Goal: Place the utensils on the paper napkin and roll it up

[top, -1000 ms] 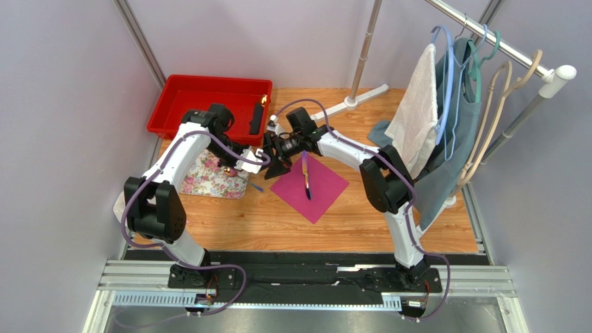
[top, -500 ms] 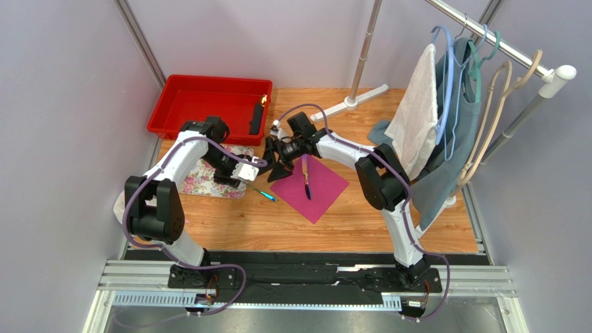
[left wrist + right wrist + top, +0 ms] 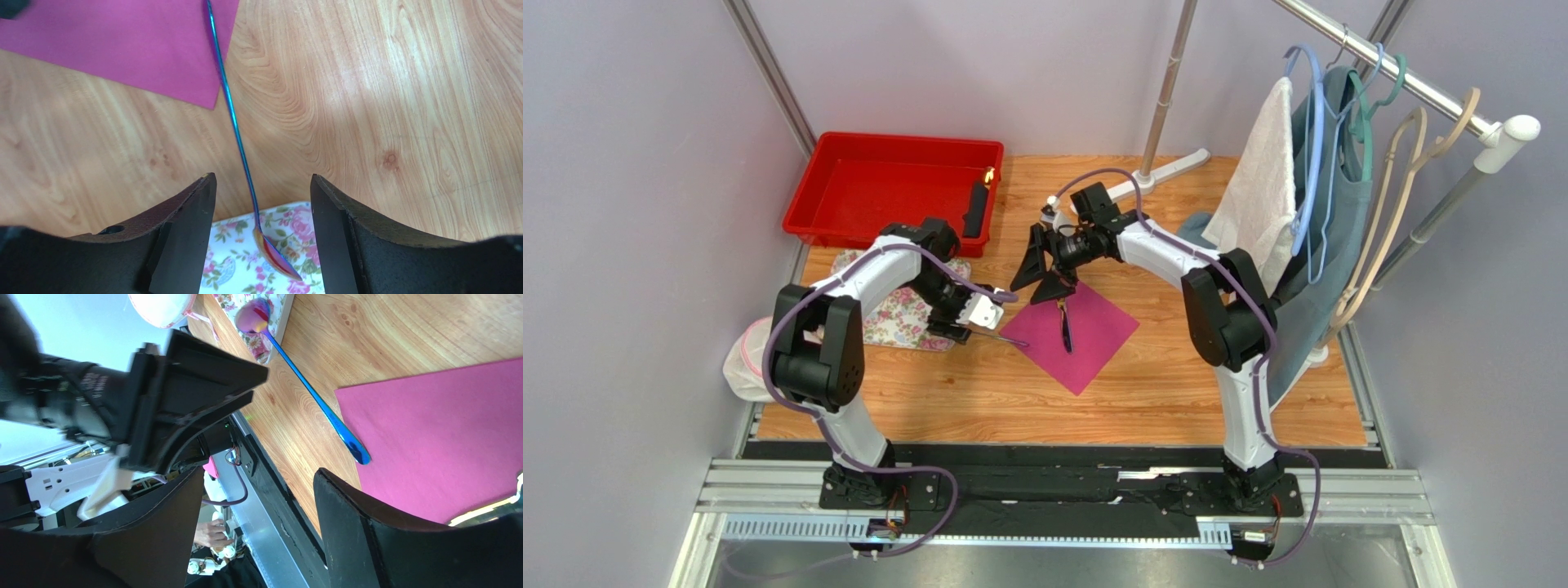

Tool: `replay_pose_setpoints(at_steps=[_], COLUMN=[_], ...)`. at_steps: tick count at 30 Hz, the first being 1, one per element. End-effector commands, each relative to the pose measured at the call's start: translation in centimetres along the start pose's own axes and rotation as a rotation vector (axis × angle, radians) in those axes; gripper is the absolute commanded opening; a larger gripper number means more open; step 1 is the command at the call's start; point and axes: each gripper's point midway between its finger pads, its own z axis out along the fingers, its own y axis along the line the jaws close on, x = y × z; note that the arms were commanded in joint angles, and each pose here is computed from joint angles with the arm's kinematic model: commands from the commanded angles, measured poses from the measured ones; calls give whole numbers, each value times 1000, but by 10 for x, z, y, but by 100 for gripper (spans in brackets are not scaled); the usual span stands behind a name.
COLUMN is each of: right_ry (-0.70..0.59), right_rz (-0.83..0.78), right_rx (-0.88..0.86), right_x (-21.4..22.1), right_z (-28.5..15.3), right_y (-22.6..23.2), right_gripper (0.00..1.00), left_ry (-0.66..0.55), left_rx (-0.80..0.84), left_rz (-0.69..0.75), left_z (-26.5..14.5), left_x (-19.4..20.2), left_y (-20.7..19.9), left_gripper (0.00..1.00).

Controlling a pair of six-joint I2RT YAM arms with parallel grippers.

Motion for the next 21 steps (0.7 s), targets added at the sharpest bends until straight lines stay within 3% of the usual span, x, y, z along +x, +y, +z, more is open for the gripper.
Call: replay_pose_setpoints(at_steps=[1,21], right_ry=[-22,-28], right_rz=[-58,-33], right_rx=[-11,-1], right_x=[4,5], right_z=[-19,-30], right_y=[18,15], right_gripper=[70,69], left_ry=[-1,164], left_rx=[16,31], left_rz=[-9,-60], left_z=[18,43], left_x=[-2,13], left_y=[2,13], left_gripper=[66,48])
